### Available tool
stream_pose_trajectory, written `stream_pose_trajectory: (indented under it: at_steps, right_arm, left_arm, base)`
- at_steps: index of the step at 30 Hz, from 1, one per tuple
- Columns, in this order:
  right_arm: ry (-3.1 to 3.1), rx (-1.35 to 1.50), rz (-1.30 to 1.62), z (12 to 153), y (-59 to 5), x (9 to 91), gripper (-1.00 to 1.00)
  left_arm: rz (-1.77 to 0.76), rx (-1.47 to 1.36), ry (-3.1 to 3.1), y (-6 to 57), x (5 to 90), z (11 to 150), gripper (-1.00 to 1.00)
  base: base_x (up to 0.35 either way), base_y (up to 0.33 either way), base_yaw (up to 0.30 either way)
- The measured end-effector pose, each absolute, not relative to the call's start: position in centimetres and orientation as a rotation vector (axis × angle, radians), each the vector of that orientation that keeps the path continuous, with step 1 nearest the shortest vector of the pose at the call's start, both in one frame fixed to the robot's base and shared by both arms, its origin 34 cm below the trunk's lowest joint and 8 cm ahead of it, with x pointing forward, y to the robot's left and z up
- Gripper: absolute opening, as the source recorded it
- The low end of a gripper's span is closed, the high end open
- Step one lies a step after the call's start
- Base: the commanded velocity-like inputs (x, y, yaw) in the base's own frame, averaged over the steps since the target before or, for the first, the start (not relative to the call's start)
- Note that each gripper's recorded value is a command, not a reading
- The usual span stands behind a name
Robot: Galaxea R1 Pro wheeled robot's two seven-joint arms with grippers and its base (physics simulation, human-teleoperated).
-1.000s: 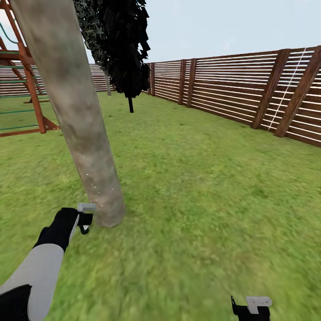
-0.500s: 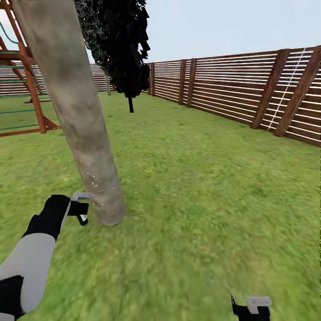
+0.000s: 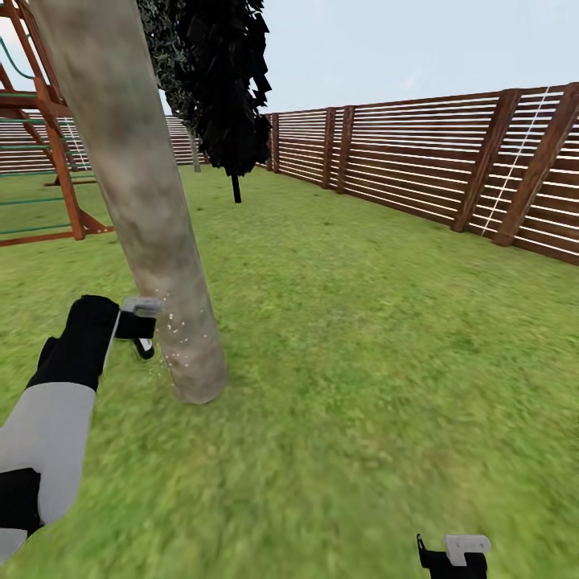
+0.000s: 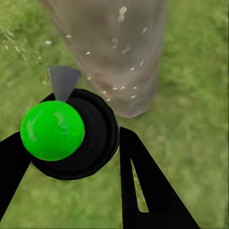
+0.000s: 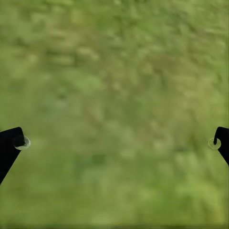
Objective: In the garden, pick up the pesticide atomizer on the floor and spray pesticide onto both trees until each tree trunk is fully covered.
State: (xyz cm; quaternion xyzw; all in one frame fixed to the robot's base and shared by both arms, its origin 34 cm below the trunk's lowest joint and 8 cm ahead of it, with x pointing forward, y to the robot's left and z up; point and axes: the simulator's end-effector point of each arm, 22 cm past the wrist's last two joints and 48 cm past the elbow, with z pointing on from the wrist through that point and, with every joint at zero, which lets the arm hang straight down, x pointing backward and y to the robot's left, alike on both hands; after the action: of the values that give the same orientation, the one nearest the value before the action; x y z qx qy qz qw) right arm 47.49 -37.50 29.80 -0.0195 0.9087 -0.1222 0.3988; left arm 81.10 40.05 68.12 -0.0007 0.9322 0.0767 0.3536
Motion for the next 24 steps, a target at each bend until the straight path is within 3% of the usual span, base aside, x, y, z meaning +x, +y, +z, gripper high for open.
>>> stream_pose_trajectory:
  at_steps: [3, 9, 16, 24]
  right_arm:
    - [2.3, -0.05, -0.309, 29.8, -37.5, 47.5, 1.0]
    - [2.3, -0.05, -0.309, 29.8, -37.5, 47.5, 1.0]
    - [2.3, -0.05, -0.309, 29.8, -37.5, 47.5, 1.0]
    - [2.3, -0.048, -0.31, 29.8, -37.5, 47.5, 1.0]
  left_arm:
    - [0.101, 0.051, 2.404, 38.6, 81.6, 69.1, -1.0]
    - [0.249, 0.015, 2.433, 45.6, 79.7, 68.9, -1.0]
    - [0.289, 0.08, 2.494, 45.1, 78.1, 65.5, -1.0]
    - [0.306, 0.086, 2.54, 45.4, 76.5, 63.1, -1.0]
  base:
    - [0.0, 0.0, 0.0]
    - [0.0, 0.0, 0.0]
    - [0.006, 0.0, 0.0]
    - [0.209, -0.099, 0.067]
